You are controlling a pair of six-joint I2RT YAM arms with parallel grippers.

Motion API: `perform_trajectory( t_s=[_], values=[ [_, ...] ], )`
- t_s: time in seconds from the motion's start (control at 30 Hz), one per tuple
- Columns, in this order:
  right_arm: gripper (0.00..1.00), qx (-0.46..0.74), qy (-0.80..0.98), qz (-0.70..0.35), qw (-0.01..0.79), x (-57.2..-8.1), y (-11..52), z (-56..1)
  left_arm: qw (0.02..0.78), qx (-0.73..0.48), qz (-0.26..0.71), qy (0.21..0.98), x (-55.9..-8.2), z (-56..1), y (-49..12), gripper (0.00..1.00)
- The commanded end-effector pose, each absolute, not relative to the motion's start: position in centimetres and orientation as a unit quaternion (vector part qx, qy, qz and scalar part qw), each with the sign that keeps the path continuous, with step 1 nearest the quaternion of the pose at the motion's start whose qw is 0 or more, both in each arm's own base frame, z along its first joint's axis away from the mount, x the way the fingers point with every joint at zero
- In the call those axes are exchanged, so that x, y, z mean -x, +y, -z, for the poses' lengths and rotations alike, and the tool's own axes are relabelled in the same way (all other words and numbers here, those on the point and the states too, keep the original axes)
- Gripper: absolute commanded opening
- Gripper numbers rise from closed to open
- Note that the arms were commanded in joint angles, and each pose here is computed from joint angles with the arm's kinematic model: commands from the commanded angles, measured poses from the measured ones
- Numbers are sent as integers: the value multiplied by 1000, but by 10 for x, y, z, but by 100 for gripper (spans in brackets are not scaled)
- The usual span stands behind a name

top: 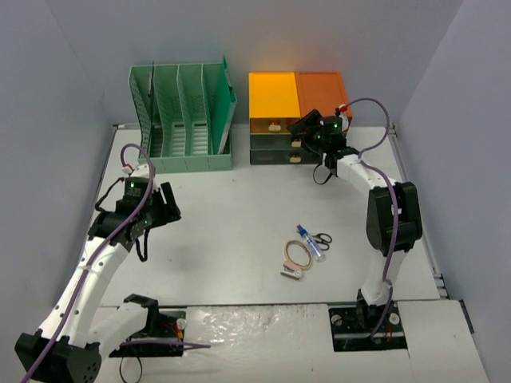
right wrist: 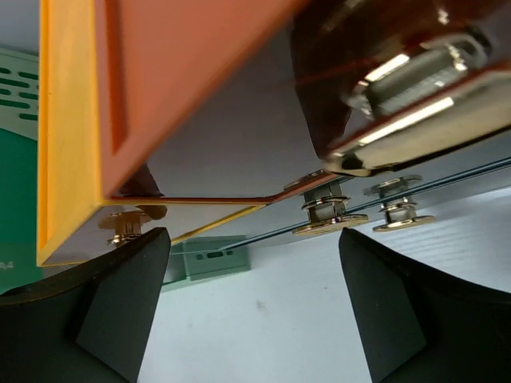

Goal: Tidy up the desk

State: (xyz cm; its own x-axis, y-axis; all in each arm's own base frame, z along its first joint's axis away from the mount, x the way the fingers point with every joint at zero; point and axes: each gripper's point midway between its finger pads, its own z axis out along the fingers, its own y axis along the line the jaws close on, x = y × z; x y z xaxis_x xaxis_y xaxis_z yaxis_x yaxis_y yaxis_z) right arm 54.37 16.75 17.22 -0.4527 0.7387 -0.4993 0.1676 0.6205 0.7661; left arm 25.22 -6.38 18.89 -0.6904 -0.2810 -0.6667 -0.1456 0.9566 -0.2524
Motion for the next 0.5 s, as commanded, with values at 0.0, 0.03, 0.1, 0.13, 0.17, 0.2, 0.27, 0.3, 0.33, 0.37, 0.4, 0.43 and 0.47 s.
perform_trajectory(
  t_s=[0.0,0.03,0.1,0.13,0.17,0.2,0.27,0.3,0.33,0.37,0.4,0.43,0.47],
  values=[
    [83,-300,688,-449,485,-551,154,-246,401,112,89,905,-261,-203,-64,61],
    [83,-303,683,-454,486,-548,151,-250,400,110,89,906,-262,-203,-64,61],
    [84,-308,674,-461,489,-543,144,-258,398,107,89,907,-263,-202,-65,61],
    [84,-309,670,-464,490,-540,141,-262,397,105,90,907,-263,-201,-66,61],
    [84,-309,666,-466,493,-538,138,-267,396,104,91,908,-264,-200,-66,61],
    [84,-310,663,-467,497,-535,135,-271,395,103,91,908,-265,-200,-67,61],
    [84,-310,659,-467,502,-531,129,-277,394,102,95,908,-265,-199,-68,61],
    [84,-311,657,-467,503,-530,123,-279,394,101,97,908,-266,-198,-69,61],
    [84,-312,654,-468,505,-528,118,-283,394,101,97,909,-267,-198,-70,61],
    [84,-315,653,-469,505,-528,115,-284,393,101,97,909,-267,-197,-70,61],
    [84,-317,649,-472,505,-527,111,-287,393,101,97,909,-267,-196,-70,61],
    [84,-320,645,-474,507,-526,106,-289,392,101,97,909,-267,-195,-70,61],
    [84,-324,641,-475,508,-526,101,-291,391,101,96,910,-268,-195,-70,61]
  ],
)
